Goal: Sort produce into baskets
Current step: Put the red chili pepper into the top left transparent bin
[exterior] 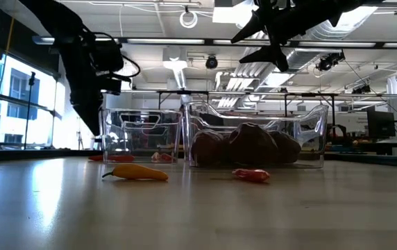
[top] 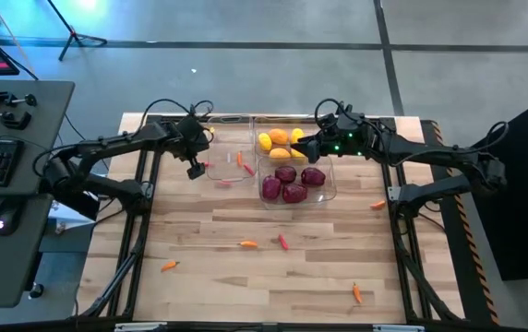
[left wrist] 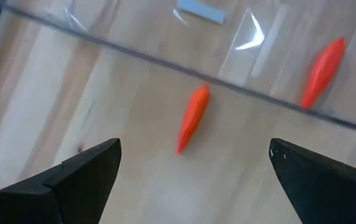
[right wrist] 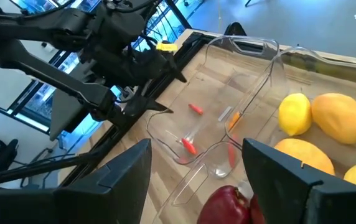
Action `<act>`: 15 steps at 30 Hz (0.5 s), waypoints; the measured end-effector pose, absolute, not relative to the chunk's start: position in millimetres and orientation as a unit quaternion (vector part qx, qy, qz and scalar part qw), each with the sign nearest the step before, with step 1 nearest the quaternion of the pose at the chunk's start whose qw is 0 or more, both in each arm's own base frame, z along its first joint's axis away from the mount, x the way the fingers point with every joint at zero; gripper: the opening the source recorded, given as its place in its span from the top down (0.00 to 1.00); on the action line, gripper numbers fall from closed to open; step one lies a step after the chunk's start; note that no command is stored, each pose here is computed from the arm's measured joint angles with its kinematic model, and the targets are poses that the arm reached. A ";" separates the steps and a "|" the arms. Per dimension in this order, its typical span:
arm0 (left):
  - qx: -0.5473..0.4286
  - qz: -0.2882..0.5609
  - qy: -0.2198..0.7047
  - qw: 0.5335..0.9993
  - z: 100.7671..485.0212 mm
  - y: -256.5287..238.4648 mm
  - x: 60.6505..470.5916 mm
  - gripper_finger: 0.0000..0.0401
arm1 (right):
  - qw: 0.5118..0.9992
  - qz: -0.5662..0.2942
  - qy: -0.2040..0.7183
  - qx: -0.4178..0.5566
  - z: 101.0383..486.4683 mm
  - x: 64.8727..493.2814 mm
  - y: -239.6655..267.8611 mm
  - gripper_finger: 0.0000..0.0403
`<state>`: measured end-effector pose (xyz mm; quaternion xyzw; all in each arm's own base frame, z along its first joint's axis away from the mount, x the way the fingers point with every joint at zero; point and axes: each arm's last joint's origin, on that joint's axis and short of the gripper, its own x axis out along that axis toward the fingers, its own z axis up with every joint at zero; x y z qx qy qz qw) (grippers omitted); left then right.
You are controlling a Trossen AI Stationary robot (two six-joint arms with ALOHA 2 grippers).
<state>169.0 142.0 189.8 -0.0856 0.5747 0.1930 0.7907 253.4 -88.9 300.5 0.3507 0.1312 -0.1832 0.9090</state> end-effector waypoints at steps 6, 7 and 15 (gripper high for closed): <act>-0.061 0.149 0.614 0.773 174.7 145.1 172.6 0.01 | 0.910 -0.185 0.131 0.347 300.5 255.0 -84.3 0.40; -0.055 0.143 0.619 0.770 172.1 145.8 173.3 0.01 | 0.910 -0.187 0.131 0.346 300.5 255.4 -83.1 0.40; -0.035 0.139 0.647 0.749 152.9 153.6 180.4 0.01 | 0.911 -0.202 0.129 0.337 300.2 257.2 -77.8 0.40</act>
